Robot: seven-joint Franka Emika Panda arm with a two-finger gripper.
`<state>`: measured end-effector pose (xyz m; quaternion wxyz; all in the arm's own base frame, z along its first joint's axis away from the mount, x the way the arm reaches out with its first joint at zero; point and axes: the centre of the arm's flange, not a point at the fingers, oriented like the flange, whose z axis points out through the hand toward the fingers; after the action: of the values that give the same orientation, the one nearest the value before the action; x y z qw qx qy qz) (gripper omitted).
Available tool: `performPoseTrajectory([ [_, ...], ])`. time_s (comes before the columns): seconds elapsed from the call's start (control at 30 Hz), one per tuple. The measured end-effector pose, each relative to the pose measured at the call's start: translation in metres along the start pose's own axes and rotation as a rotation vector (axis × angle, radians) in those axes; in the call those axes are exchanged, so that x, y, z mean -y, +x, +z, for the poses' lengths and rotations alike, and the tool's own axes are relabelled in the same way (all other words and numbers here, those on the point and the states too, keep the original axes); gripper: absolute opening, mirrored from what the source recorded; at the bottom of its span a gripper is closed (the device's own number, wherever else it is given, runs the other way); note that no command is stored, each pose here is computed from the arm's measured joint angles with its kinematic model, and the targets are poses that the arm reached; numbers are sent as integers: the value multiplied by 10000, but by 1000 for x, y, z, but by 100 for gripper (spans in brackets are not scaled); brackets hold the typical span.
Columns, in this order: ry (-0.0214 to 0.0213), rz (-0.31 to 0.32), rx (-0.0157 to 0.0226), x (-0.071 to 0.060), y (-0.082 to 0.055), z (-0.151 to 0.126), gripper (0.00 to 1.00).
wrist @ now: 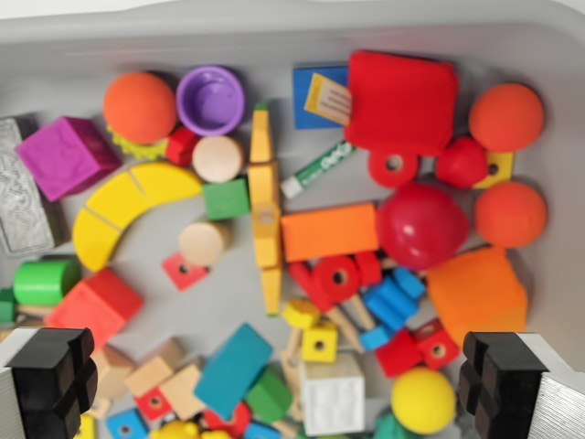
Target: Pick an object from the bin
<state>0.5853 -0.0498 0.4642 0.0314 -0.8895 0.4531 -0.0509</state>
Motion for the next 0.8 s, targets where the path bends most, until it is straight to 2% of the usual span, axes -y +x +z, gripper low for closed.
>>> performPoseTrajectory([
  [0.3,-23,168,23,1,-5,10,100],
  [0.47,-61,296,44,2,-10,18,100],
  [0.6,-75,402,47,3,-13,24,100],
  [0.8,-127,599,65,4,-19,36,100],
])
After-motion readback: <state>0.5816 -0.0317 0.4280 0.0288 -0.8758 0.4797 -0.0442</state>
